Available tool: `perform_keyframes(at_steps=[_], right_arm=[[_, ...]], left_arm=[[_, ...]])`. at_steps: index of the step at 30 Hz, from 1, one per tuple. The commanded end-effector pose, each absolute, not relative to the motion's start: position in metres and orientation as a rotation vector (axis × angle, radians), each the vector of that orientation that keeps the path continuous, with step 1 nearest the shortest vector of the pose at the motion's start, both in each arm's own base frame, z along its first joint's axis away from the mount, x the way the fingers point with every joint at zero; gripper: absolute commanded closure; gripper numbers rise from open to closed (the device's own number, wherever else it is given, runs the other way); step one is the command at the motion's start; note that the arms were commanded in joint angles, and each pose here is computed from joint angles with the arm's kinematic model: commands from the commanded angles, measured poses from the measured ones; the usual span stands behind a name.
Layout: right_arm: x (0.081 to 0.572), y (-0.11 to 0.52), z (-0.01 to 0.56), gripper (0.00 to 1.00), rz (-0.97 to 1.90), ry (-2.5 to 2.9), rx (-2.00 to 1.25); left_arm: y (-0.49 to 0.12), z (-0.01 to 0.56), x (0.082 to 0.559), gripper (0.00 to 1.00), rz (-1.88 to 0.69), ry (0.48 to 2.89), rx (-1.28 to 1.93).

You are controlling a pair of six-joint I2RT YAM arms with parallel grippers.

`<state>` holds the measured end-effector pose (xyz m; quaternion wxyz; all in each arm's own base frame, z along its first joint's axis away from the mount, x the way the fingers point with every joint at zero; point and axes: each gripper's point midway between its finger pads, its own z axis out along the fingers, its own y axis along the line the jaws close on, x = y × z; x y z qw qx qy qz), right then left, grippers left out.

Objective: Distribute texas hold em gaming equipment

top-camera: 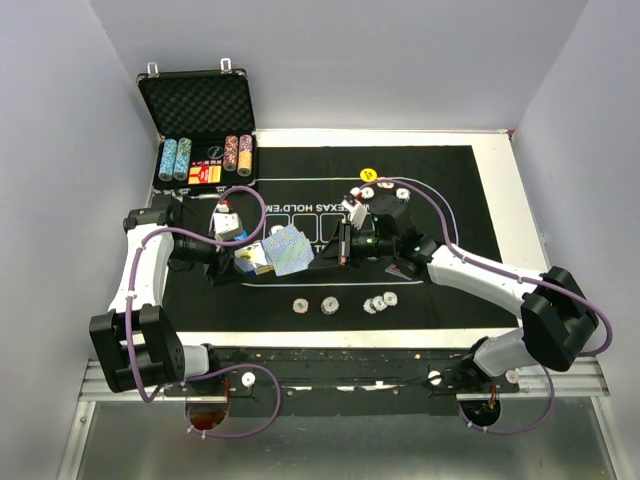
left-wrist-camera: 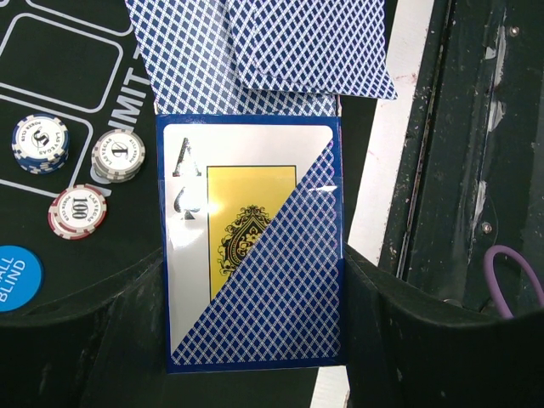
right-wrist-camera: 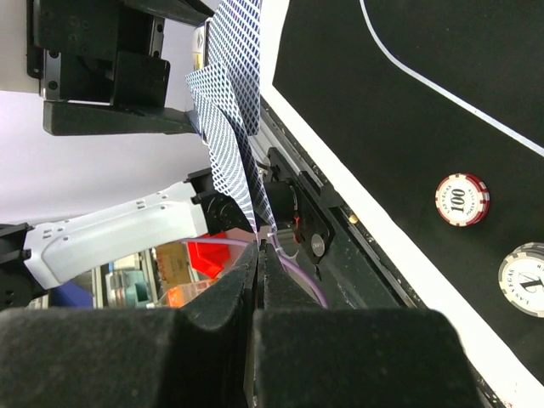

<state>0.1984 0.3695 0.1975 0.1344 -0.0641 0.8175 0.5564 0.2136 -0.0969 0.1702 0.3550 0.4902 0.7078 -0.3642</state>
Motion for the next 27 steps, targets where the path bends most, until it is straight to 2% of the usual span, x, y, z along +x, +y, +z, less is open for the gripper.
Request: perform_keyframes(at_steps=[1, 27], right_arm=[[0.202, 0.371, 0.216, 0.93, 1.654, 2.307, -0.181], [0.201, 0.391, 0.258, 0.93, 1.873, 2.178, -0.242]], left_arm=[[-0.11, 0.191, 0.175, 0.88, -1.174, 1.922, 1.142], [-0.109, 0.189, 0.173, 0.88, -1.194, 1.939, 1.137]])
